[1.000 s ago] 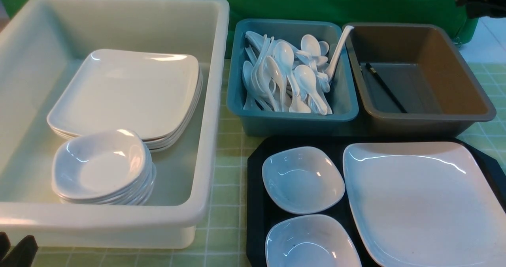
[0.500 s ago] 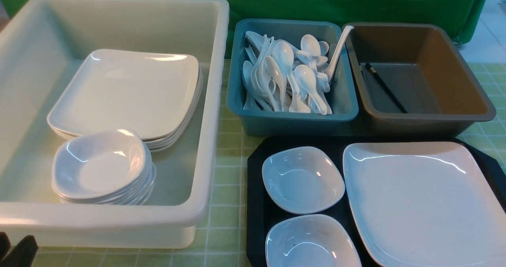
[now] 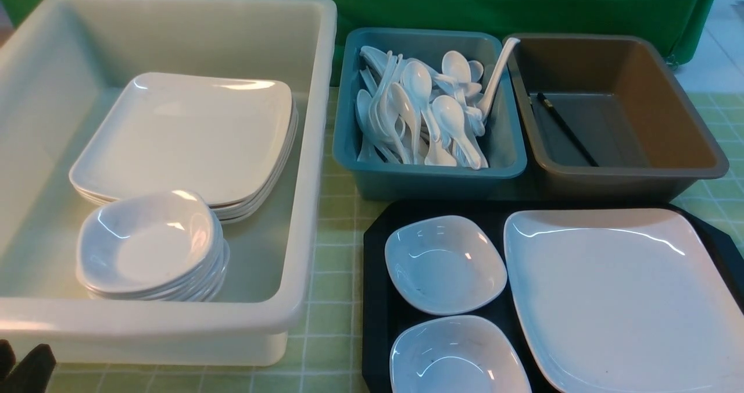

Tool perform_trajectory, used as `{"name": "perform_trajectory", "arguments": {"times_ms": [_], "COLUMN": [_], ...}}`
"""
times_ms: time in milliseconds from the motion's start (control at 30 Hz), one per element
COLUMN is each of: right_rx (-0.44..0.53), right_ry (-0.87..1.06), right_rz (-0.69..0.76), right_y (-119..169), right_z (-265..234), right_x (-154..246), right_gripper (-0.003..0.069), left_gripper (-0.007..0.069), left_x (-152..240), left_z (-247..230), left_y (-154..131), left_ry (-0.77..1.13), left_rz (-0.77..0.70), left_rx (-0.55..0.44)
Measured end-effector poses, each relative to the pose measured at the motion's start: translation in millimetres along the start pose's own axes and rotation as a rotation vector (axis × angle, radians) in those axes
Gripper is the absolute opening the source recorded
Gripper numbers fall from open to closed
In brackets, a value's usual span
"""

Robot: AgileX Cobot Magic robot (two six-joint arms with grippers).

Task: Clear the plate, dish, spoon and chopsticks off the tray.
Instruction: Use the left arm to grab a small plate from the dinner plate

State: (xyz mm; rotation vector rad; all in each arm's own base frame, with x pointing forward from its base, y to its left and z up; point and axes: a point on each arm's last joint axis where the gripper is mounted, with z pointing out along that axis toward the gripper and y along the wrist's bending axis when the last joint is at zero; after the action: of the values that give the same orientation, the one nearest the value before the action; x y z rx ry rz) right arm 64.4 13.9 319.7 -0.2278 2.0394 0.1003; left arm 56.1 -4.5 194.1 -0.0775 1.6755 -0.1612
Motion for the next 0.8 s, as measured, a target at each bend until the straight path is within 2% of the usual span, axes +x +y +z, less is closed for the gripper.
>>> {"name": "perform_trajectory", "arguments": {"times_ms": [33,100,133,167,233,500,600,667,800], "right_rx": [0.0,0.0,0.0,-0.001,0.0,0.003,-0.005,-0.014,-0.05], "right_ry": [0.001,0.009,0.011,0.013,0.004,-0.02,-0.02,-0.02,-0.023], "right_rz": [-0.001,0.0,0.0,0.001,0.001,0.003,-0.001,-0.005,-0.025], "right_y": [0,0,0,1,0,0,1,1,4], "right_z": [0,2,3,3,3,4,4,4,3], "right_x": [4,8,9,10,9,7,7,7,7], "right_gripper": [-0.0001,-0.0001,0.0,0.0,0.0003,0.0009,0.001,0.0012,0.0018], "left_gripper": [0.0222,0.0222,0.0222,0.0222,0.0222,0.0222,0.0217,0.02,0.0092], "left_x": [-1,-4,-4,-5,-7,-13,-17,-27,-87], "left_z": [0,0,0,0,-1,-1,-2,-5,-27], "left_y": [-2,-4,-5,-6,-8,-3,-3,-4,-16], "left_ry": [-0.014,-0.027,-0.027,-0.026,-0.021,-0.109,-0.131,-0.153,-0.284], "left_rz": [-0.188,-0.484,-0.565,-0.752,-1.035,-1.205,-1.212,-1.188,-0.975], "left_rx": [0.023,0.054,0.063,0.085,0.119,0.119,0.124,0.144,0.237]}}
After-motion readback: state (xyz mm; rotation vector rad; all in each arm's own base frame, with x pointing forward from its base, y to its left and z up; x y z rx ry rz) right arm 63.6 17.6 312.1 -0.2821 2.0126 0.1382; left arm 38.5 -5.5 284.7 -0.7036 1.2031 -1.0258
